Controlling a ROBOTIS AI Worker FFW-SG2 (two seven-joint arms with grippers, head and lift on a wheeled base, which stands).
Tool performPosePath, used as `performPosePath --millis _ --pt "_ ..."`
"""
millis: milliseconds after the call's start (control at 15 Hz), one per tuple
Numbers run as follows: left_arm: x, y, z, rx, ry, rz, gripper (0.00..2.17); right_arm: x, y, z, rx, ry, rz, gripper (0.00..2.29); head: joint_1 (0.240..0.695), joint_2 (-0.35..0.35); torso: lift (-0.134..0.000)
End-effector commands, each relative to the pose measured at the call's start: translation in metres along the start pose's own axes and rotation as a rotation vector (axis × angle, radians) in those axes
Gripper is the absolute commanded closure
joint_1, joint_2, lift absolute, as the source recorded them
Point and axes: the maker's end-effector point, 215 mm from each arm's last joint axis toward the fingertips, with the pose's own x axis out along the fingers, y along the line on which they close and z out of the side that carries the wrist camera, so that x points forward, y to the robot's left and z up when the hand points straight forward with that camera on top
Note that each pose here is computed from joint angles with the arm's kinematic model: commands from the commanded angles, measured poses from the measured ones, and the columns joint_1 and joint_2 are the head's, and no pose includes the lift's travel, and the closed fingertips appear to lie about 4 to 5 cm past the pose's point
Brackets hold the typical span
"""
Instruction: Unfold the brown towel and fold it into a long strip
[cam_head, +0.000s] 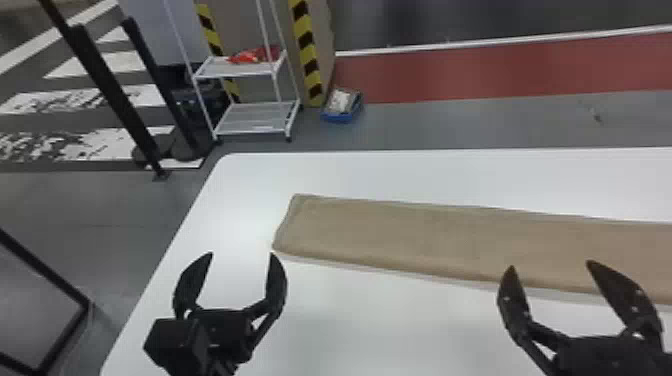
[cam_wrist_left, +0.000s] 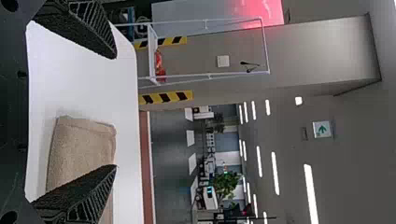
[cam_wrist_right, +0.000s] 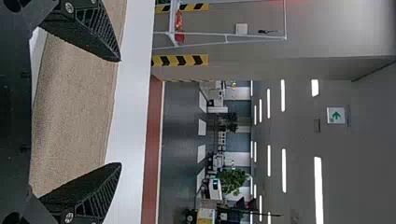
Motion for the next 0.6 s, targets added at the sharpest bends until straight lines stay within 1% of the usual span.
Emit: performPosePath --millis 0,200,333,533 --pt "0.0007 0.0001 0.0014 -0.001 -0.003 0.003 0.04 0.0011 0.0001 -0.0005 0.004 0.002 -0.003 0.09 0.695 0.224 -0.122" --pt "0.0027 0.0005 0.0002 0.006 0.001 0.004 0.04 0.0014 -0.0034 -0.0037 0.001 0.01 -0.009 0.09 0.695 0.224 -0.122" --pt "0.0021 -0.0048 0.0052 0.004 -0.006 -0.012 0.04 0.0018 -0.0062 -0.0042 0.004 0.012 -0.017 0.09 0.695 0.222 -0.122" --pt "0.0018 -0.0077 0.0054 0.002 -0.005 -0.021 0.04 0.002 -0.0046 -0.0041 0.004 0.013 -0.014 0.09 0.695 0.206 -0.122"
